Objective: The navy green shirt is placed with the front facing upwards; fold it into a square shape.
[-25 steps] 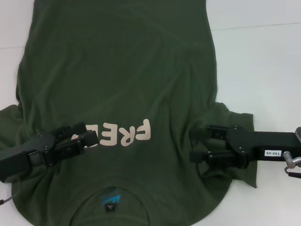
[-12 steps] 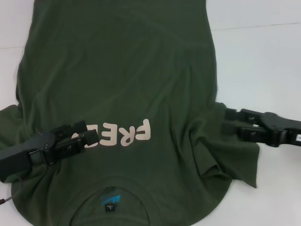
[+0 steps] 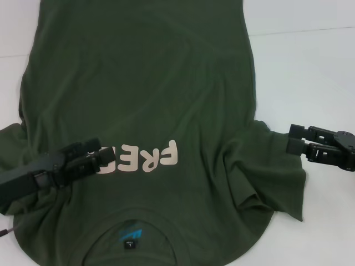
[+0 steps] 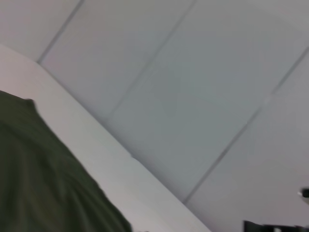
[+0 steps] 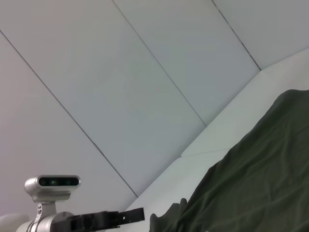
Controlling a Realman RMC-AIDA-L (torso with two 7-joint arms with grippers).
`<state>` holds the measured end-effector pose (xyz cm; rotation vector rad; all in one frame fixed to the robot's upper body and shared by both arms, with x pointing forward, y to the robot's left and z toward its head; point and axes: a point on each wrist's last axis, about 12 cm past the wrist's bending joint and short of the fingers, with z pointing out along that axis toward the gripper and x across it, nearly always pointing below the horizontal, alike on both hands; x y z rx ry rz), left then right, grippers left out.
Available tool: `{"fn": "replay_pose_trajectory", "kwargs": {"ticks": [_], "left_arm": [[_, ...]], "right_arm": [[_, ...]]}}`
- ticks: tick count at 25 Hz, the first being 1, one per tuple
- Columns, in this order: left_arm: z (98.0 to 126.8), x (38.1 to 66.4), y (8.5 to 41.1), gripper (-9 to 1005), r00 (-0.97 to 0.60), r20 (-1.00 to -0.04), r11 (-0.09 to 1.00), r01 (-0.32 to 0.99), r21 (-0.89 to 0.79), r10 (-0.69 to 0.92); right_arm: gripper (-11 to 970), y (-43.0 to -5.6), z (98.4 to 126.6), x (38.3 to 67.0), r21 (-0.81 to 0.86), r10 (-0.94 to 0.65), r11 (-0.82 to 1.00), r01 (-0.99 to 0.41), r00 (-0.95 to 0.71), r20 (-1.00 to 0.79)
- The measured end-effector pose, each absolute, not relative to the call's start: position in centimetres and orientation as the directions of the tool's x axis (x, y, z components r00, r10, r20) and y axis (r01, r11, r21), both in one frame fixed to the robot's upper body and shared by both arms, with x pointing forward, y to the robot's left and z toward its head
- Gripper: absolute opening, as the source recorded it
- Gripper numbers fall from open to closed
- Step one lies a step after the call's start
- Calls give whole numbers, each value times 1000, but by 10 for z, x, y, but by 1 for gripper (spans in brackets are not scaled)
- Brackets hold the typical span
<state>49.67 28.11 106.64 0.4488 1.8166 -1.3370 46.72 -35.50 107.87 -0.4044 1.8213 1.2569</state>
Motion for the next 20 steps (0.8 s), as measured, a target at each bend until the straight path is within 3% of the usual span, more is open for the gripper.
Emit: {"fn": "replay_pose_trajectory", "kwargs": {"ticks": [11, 20], "left_arm": [[1067, 511, 317, 861, -559, -790, 553, 586, -592, -252], [1071, 523, 352, 859, -578, -792, 717, 465, -520, -198]], "right_arm": [[944, -349, 1081, 473, 605, 203, 422, -676, -579, -789], [945, -338, 1085, 485, 609, 218, 400, -685, -574, -789]]}}
